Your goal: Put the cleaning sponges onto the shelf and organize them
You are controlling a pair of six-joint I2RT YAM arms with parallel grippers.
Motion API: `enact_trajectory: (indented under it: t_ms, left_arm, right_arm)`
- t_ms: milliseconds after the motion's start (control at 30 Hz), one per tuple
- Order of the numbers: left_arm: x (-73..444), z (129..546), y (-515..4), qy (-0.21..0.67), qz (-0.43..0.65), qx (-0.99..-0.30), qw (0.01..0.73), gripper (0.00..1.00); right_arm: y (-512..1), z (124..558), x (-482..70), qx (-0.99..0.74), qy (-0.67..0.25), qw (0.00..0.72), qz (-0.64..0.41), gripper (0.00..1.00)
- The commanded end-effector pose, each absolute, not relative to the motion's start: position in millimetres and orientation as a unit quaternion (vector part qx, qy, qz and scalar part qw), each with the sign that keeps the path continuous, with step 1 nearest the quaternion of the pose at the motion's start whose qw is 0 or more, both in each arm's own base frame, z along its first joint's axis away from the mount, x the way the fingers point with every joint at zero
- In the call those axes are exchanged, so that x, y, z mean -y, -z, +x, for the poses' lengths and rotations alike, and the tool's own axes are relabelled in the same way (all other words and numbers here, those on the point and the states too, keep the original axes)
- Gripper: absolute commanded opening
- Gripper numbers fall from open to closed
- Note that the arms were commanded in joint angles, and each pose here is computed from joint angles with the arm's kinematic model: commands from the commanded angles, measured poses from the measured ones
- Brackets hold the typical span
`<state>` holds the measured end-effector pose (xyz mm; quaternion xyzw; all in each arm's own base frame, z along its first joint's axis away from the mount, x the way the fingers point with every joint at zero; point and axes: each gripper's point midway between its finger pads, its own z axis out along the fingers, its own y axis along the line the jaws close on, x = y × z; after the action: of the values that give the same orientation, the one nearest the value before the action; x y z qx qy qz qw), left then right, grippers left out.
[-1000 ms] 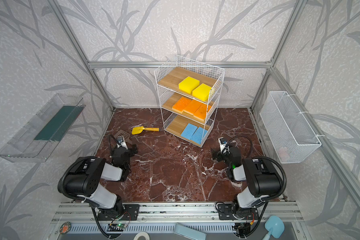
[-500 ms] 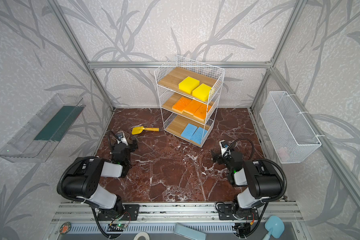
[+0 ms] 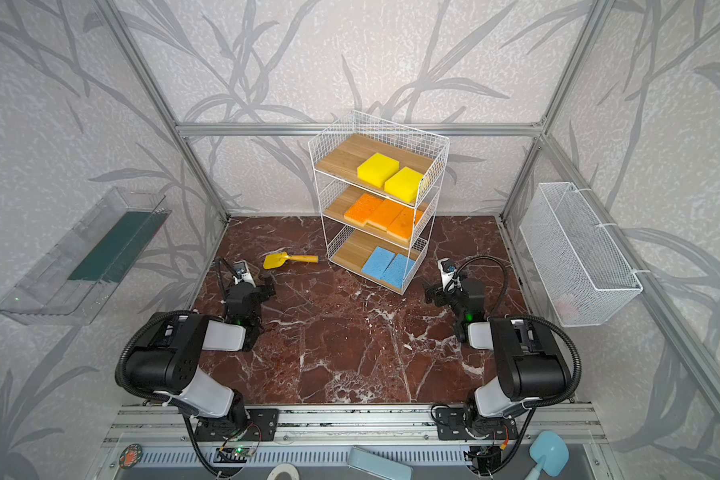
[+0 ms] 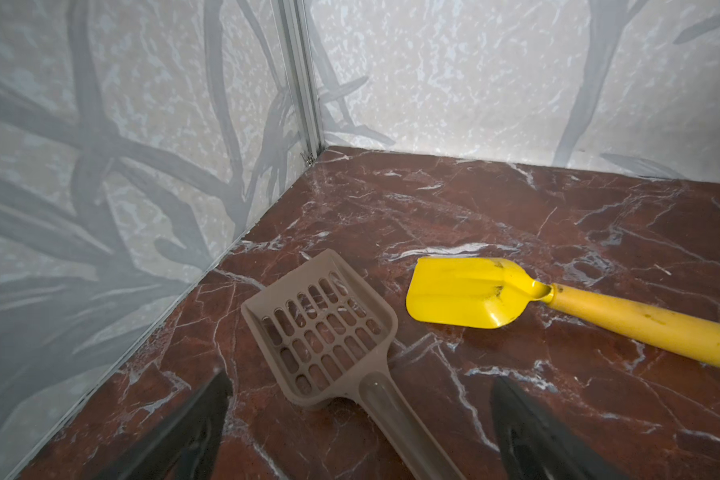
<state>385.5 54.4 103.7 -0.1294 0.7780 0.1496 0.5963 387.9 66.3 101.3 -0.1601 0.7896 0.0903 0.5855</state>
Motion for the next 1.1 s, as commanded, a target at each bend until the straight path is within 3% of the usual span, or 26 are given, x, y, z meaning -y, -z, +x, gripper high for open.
enact_trajectory:
  t_ms: [0,400,567,733,800,1067]
  left_arm:
    - [-57,384,-103,-0.16,-0.133,-0.779,0.591,0.99]
    - [-56,381,-104,-0.161,-0.131,-0.776,0.596,0.99]
    - [-53,357,-116,-0.132,-0.133,-0.73,0.657,0.99]
    - [-57,381,-100,-0.156,-0.131,-0.782,0.59,0.99]
    - [-57,383,-104,-0.148,-0.135,-0.779,0.594,0.99]
    - [-57,365,-113,-0.143,-0.141,-0.741,0.64,0.99]
  right_arm:
    - [-94,384,-68,-0.797,-0.098,0.574,-0.162,0.99]
    - [-95,386,-67,-0.799,-0.097,0.572,-0.159,0.99]
    - [-103,363,-67,-0.764,-0.09,0.617,-0.166,0.99]
    - [-94,386,-69,-0.795,-0.106,0.576,-0.161,0.99]
    - [-94,386,-68,-0.804,-0.102,0.562,-0.163,0.99]
    - [-105,358,-47,-0.76,-0.057,0.638,-0.112,0.99]
